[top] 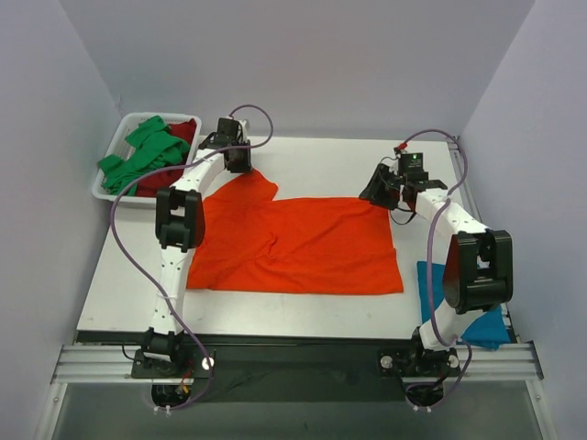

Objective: Fold and stack the t-shirts
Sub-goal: Grap the side of the flattened tshirt furthest away from the robot with both arms

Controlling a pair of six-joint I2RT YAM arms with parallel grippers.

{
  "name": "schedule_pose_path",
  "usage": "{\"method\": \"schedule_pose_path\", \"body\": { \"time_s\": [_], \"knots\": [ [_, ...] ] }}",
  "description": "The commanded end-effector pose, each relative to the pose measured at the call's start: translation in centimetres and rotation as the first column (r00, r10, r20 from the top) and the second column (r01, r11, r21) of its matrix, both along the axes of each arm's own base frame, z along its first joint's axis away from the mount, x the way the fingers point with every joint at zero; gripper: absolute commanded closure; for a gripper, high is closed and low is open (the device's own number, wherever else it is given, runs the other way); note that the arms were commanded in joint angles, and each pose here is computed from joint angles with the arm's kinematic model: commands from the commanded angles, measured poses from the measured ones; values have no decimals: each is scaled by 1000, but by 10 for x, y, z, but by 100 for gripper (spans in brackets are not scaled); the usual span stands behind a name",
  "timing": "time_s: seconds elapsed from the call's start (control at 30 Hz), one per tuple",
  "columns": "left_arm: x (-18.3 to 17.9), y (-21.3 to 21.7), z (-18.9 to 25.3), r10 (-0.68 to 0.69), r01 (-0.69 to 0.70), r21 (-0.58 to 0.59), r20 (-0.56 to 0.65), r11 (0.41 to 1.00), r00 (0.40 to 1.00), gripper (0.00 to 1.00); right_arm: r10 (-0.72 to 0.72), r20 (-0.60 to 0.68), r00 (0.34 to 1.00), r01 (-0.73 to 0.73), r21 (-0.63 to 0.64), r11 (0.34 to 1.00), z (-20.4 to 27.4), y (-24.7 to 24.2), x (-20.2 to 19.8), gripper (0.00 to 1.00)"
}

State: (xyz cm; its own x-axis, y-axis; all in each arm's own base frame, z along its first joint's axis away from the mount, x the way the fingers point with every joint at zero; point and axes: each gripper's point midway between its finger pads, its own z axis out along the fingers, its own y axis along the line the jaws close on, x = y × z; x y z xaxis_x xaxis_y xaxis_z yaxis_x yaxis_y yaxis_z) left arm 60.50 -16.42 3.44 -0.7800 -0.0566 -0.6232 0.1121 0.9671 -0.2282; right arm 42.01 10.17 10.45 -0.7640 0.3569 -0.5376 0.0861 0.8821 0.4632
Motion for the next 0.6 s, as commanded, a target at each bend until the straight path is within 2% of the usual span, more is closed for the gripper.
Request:
{"method": "schedule_pose_path", "body": {
  "time_s": [0.0, 0.2, 0.37, 0.57],
  "knots": [
    [8, -1, 19, -4, 4, -5, 53, 1000, 999, 69, -42, 29, 999, 42, -12, 999, 11, -12, 2, 60],
    [14, 0, 48, 18, -17, -15, 127, 1000, 992, 84, -121, -25, 992, 121, -15, 993, -6, -39, 8, 60],
    [14, 4, 91, 40, -34, -32, 220, 999, 975, 94, -198, -85, 976, 200, 9, 980, -24, -64, 18, 60],
    [13, 8, 136, 48, -32, -56, 309, 998, 950, 97, -228, -147, 962, 236, 36, 971, -48, -75, 36, 60]
  ]
}}
